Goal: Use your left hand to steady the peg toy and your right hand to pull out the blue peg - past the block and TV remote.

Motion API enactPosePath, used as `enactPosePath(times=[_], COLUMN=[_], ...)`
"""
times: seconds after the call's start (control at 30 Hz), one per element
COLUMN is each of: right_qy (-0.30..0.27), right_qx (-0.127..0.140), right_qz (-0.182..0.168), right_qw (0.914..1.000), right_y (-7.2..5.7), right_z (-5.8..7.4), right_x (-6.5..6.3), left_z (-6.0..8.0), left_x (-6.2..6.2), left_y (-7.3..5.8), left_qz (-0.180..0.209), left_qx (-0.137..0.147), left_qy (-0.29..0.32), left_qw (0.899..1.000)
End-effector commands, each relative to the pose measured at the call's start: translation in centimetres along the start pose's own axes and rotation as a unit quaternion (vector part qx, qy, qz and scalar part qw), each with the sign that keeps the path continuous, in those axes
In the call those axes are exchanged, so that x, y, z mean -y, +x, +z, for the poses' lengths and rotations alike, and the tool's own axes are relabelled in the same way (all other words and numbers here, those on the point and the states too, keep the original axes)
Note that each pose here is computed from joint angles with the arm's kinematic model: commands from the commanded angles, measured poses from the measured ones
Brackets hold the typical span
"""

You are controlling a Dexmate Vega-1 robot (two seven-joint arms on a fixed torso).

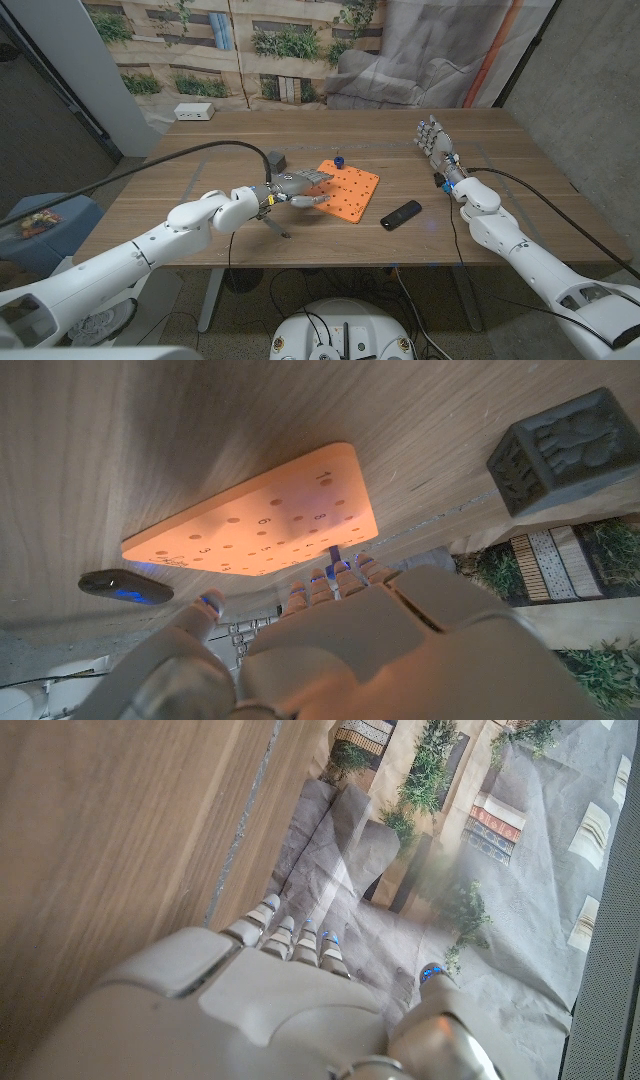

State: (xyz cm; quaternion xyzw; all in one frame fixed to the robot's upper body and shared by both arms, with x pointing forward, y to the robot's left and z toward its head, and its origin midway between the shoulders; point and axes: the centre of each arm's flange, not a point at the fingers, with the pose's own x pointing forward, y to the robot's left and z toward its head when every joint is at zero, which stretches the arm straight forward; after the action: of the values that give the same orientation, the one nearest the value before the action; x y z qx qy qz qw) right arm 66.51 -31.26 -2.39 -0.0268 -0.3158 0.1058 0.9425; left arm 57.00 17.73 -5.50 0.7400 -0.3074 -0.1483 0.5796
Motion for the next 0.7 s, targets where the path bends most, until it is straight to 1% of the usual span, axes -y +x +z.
enactPosePath(times=[0.03,0.23,0.47,0.7], right_qy=[-0.001,-0.006,-0.006,-0.007], right_qx=[0.0,0.0,-0.001,-0.001], right_qz=[0.006,0.008,0.009,0.01], right_qw=[1.0,0.9999,0.9999,0.9999], right_y=[-0.32,-0.24,-0.09,-0.01], right_z=[0.21,0.36,0.35,0.25], right_x=[0.28,0.35,0.35,0.44], left_z=[0.51,0.38,0.29,0.36], left_x=[1.83,2.22,2.2,2.27], left_y=[1.43,1.59,1.95,2.11], left_qz=[-0.028,-0.037,-0.045,-0.05], left_qx=[0.006,0.0,-0.008,-0.008], left_qy=[-0.007,-0.023,-0.031,-0.034], left_qw=[1.0,0.999,0.998,0.998])
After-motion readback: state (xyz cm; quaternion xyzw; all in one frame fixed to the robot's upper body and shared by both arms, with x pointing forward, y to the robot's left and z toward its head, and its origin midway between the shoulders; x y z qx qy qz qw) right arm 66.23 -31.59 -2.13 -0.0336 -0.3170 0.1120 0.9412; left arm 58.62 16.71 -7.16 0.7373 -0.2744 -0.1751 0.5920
